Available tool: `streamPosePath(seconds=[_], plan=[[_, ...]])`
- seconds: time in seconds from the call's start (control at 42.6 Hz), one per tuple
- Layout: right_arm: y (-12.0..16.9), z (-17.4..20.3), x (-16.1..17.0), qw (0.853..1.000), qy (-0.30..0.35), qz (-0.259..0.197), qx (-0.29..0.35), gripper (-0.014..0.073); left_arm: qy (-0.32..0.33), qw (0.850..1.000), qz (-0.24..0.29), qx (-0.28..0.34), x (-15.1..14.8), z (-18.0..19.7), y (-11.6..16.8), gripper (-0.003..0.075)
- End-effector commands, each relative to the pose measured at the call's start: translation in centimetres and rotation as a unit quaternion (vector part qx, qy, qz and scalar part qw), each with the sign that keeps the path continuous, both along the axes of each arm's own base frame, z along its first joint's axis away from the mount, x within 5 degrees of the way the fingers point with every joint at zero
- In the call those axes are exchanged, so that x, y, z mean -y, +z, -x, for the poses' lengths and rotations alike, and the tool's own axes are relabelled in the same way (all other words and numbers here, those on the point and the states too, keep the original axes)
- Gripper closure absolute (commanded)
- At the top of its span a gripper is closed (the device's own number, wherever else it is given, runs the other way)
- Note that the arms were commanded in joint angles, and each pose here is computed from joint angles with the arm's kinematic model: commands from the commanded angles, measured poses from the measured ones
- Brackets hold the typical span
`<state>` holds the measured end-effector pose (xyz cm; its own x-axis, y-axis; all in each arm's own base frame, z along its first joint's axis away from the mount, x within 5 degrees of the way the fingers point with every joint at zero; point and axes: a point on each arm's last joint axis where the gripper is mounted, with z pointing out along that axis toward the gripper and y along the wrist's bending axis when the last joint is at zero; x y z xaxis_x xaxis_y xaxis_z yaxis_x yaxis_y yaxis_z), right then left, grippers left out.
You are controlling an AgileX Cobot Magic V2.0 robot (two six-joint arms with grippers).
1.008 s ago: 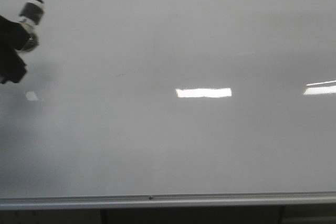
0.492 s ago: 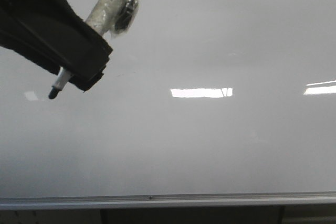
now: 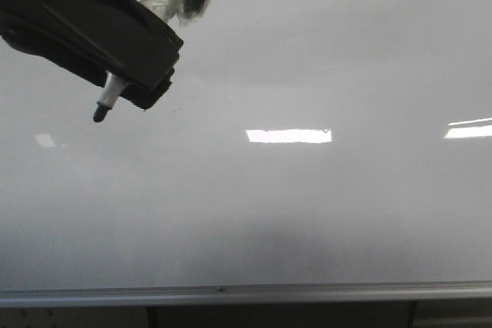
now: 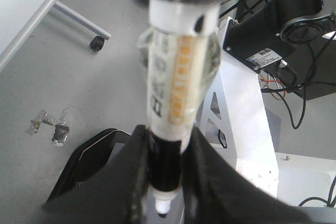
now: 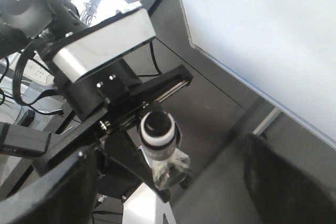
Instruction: Write number 0 on whiteboard
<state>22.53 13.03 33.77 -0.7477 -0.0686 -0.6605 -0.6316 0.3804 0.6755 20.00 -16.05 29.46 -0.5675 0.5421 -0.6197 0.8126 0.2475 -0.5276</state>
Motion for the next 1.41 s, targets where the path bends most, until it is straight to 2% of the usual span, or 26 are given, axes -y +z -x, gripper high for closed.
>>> streamPosePath(seconds=[0.0,0.141,0.235,0.446,0.704,0.727,0.797,0.868,0.938,1.102,1.149,1.196,1.384], plan=[[1.9,-0.2,-1.3,0.999,0.015,-0.045,0.021,0.0002,-0.021,0.999,0.046,-0.003,0.4,1.0,2.1,0.0738],[1.8,-0.5,-4.0,0.998,0.051,-0.042,0.02,0.0003,-0.021,0.999,0.046,-0.003,0.4,1.0,2.1,0.0739],[1.0,-0.7,-4.4,0.998,0.061,-0.021,0.018,0.0013,-0.021,0.999,0.046,-0.003,0.4,1.0,2.1,0.0739],[1.0,-0.7,-4.4,0.998,0.06,-0.02,0.018,0.0255,-0.021,0.999,0.046,-0.003,0.4,1.0,2.1,0.0739],[1.1,-0.7,-4.4,0.998,0.061,-0.023,0.017,0.0648,-0.021,0.999,0.046,-0.003,0.4,1.0,2.1,0.0739],[1.1,-0.6,-4.4,0.998,0.062,-0.023,0.017,0.0672,-0.021,0.999,0.046,-0.003,0.4,1.0,2.1,0.0739],[1.1,-0.6,-4.4,0.998,0.064,-0.024,0.016,0.0662,-0.021,0.999,0.046,-0.003,0.4,1.0,2.1,0.0733],[1.1,-0.6,-4.4,0.997,0.066,-0.024,0.016,0.0664,-0.021,0.999,0.046,-0.003,0.4,1.0,2.1,0.0675],[1.1,-0.6,-4.4,0.997,0.066,-0.024,0.016,0.0664,-0.021,0.999,0.046,-0.002,0.4,1.0,2.1,0.0552],[1.2,-0.5,-3.9,0.998,0.063,-0.011,0.027,0.0662,-0.017,0.999,0.047,0.002,0.4,0.8,2.2,0.0104],[1.3,-0.3,-3.6,0.997,0.063,-0.001,0.032,0.0662,-0.016,0.999,0.046,0.004,0.4,0.8,2.2,0.0037],[1.2,0.0,-3.1,0.998,0.058,0.011,0.036,0.0662,-0.015,0.999,0.046,0.004,0.4,0.8,2.2,0.0019],[1.3,1.3,-0.1,0.996,-0.015,0.053,0.075,0.0662,-0.017,0.999,0.036,0.01,0.3,0.7,2.0,0.0082]])
